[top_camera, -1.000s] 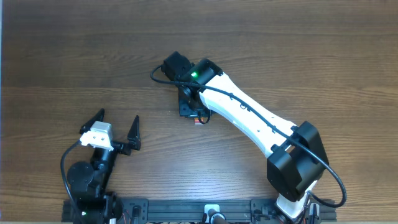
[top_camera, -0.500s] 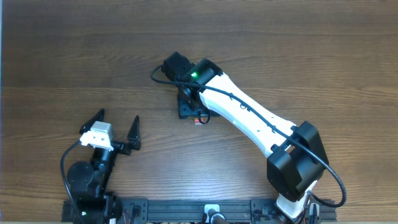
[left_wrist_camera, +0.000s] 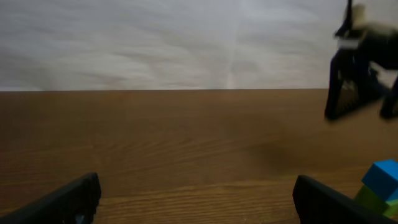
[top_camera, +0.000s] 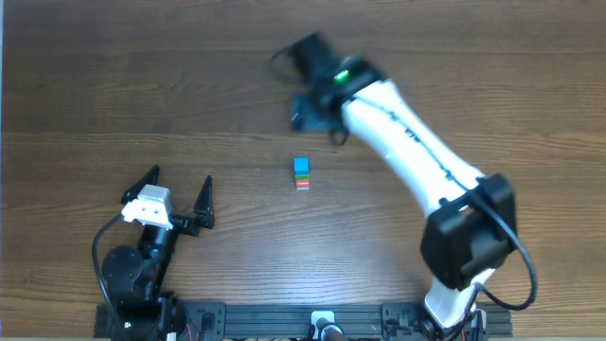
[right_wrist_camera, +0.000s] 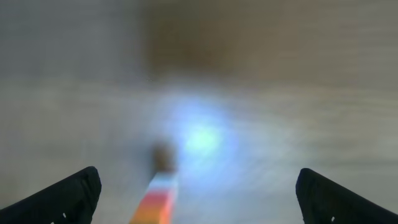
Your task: Stack Cubes
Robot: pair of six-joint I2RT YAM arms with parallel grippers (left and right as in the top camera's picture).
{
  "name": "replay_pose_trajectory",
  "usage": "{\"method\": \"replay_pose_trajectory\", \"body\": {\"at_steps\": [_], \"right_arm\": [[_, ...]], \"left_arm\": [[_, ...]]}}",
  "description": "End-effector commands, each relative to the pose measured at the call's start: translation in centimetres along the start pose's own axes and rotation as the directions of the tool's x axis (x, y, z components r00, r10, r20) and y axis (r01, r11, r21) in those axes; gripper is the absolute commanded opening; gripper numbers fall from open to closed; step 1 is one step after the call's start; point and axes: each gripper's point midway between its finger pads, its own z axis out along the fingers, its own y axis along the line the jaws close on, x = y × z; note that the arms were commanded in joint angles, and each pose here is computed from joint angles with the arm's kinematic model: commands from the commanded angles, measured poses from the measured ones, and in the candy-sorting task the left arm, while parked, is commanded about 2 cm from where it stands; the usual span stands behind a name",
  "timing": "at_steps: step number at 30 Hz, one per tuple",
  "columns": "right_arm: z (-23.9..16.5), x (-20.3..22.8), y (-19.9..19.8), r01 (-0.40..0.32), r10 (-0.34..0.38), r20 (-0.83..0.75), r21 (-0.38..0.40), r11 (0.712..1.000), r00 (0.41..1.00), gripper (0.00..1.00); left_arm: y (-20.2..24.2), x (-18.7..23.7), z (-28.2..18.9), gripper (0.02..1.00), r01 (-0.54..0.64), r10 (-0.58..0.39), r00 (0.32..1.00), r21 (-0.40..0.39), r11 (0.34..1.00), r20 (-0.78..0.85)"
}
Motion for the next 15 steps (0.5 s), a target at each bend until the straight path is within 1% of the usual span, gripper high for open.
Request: {"method": "replay_pose_trajectory", "body": {"at_steps": [1, 6, 8, 11, 15], "right_arm": [[-0.5, -4.6, -8.1, -0.029, 0.020, 0.075, 0.117, 0.993, 0.997, 0.993], [-1.4, -5.2, -14.1, -0.024, 0.012, 0.067, 0.178, 0.984, 0.998, 0.993], [-2.2, -5.3, -16.4, -0.057, 0.038, 0.096, 0.196, 0.979, 0.995, 0.993], [-3.5, -5.3, -18.6, -0.104, 0.072, 0.163, 0.195, 0.975, 0.984, 0.991], [-5.5, -4.2, -20.6, -0.129, 0.081, 0.283, 0.157, 0.979, 0.956, 0.991]], "left_arm": [[-0.1, 0.1, 0.0, 0.998, -0.015, 0.015, 1.000, 0.008, 1.000, 0.001], [-0.1, 0.1, 0.0, 0.996, -0.015, 0.015, 1.000, 0.008, 1.000, 0.001], [-0.1, 0.1, 0.0, 0.998, -0.015, 0.015, 1.000, 0.008, 1.000, 0.001], [-0.1, 0.1, 0.0, 0.998, -0.015, 0.015, 1.000, 0.008, 1.000, 0.001], [-0.1, 0.1, 0.0, 0.998, -0.015, 0.015, 1.000, 0.008, 1.000, 0.001]]}}
